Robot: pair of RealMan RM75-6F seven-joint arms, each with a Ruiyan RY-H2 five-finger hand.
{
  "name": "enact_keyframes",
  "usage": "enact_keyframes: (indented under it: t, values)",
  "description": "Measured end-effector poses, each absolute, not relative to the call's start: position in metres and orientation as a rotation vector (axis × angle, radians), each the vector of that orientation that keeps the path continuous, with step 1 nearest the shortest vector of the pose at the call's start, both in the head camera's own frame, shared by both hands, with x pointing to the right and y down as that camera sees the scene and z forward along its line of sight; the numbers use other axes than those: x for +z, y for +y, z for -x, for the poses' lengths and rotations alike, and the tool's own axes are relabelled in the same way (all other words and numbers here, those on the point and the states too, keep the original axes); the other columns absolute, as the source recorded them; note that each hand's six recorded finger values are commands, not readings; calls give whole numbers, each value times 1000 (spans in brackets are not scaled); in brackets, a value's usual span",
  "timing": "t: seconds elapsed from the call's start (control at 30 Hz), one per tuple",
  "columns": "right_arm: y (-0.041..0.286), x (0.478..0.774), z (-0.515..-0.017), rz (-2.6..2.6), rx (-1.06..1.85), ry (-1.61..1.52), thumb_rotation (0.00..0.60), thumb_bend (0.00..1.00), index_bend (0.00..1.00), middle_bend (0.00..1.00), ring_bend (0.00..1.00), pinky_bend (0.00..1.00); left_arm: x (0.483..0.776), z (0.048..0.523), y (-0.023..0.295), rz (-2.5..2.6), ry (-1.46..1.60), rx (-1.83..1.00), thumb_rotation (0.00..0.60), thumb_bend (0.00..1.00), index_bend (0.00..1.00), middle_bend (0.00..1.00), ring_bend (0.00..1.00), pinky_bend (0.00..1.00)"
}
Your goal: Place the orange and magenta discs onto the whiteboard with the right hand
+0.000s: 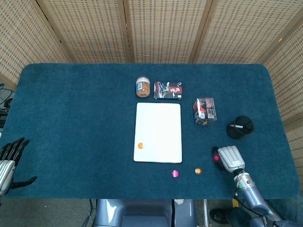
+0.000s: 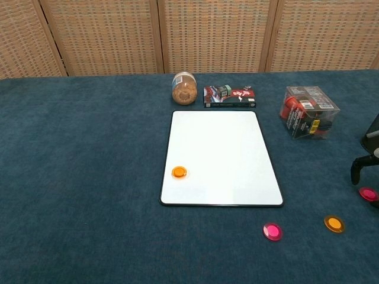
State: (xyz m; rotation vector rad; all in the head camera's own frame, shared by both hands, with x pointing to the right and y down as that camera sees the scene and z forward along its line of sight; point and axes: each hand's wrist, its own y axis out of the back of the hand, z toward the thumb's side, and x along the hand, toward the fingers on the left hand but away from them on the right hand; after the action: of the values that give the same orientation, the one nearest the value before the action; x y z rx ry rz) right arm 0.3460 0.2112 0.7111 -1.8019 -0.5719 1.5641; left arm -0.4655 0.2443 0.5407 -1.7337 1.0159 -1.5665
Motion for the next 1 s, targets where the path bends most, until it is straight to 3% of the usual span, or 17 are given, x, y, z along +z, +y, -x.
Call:
enact_keyframes:
  t: [0.33,0.6,1.0]
  values:
    - [212,713,-352,1792,1577,-556,600,363,442,995,1000,1000,542,465,245,1735,1014,-1572,600,0,0,0,0,0]
    - [216,718,-354,1812,1566,-559,600,363,552,996,1000,1000,542,464,245,1733,1012,-1571,600,0,0,0,0,0]
    - [205,711,-342,1836,1506,-621,600,363,572,997,1000,1000,542,464,245,1734,1012,-1572,600,0,0,0,0,0]
